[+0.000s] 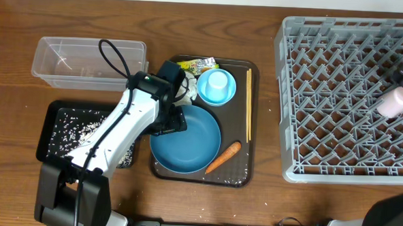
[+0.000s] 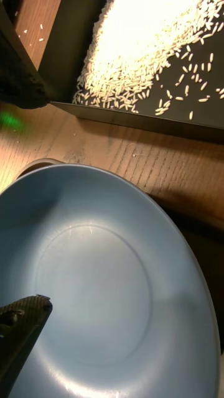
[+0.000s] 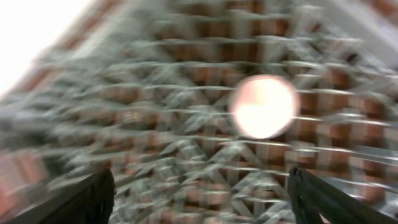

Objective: Sort waste into correct bins and load items into the dishwasher rack
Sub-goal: 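Carry the white cup right and set it in the dish rack, then return the right gripper to the tray and grasp the light-blue cup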

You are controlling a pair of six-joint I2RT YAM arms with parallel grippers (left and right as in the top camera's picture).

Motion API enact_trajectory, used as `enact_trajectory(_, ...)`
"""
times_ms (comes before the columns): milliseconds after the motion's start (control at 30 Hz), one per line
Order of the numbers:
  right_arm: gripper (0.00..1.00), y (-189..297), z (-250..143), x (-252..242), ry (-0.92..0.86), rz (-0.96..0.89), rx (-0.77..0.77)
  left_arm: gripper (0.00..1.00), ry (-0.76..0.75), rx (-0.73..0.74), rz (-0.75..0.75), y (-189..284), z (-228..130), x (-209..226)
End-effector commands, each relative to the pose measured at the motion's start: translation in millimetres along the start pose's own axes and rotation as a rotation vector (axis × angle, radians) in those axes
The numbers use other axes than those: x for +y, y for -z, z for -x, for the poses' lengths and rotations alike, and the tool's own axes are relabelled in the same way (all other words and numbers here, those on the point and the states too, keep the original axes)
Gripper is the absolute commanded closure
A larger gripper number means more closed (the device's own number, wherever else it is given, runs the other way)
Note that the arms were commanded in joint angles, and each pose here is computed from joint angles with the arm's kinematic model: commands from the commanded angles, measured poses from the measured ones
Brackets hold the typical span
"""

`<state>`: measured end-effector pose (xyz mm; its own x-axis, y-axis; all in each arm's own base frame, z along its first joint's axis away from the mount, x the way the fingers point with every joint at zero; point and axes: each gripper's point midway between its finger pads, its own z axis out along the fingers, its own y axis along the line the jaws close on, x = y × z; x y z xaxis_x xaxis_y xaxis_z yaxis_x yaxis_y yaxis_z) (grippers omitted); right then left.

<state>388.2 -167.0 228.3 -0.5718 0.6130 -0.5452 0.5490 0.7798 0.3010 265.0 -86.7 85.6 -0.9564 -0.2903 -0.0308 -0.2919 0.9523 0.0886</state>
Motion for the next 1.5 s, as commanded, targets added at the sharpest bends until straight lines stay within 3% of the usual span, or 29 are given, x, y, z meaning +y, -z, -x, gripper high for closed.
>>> enact_trajectory(0, 0.03, 42, -11, 86, 0.124, 0.301, -0.007, 0.02, -0.008, -0.015, 0.013, 2, 1, 4)
enact_trajectory(100, 0.01, 55, -40, 145, 0.225, 0.464, 0.049, 0.02, -0.008, -0.015, 0.013, 2, 1, 4)
enact_trajectory(333, 0.01, 18, -130, 257, 0.483, 0.559, 0.15, 0.02, -0.008, -0.015, 0.013, 2, 1, 4)
enact_trajectory(600, 0.02, -50, -232, 327, 0.536, 0.594, 0.295, 0.02, -0.008, -0.015, 0.013, 2, 1, 4)
enact_trajectory(700, 0.12, -73, -261, 328, 0.56, 0.532, 0.319, 0.02, -0.008, -0.015, 0.013, 2, 1, 4)
enact_trajectory(1233, 0.14, -94, -316, 319, 0.681, 0.315, 0.278, 0.02, -0.008, -0.015, 0.013, 2, 1, 4)
enact_trajectory(1400, 0.19, -104, -330, 313, 0.682, 0.289, 0.31, 0.02, -0.008, -0.015, 0.013, 2, 1, 4)
enact_trajectory(1467, 0.26, -104, -330, 314, 0.682, 0.292, 0.308, 0.02, -0.008, -0.015, 0.013, 2, 1, 4)
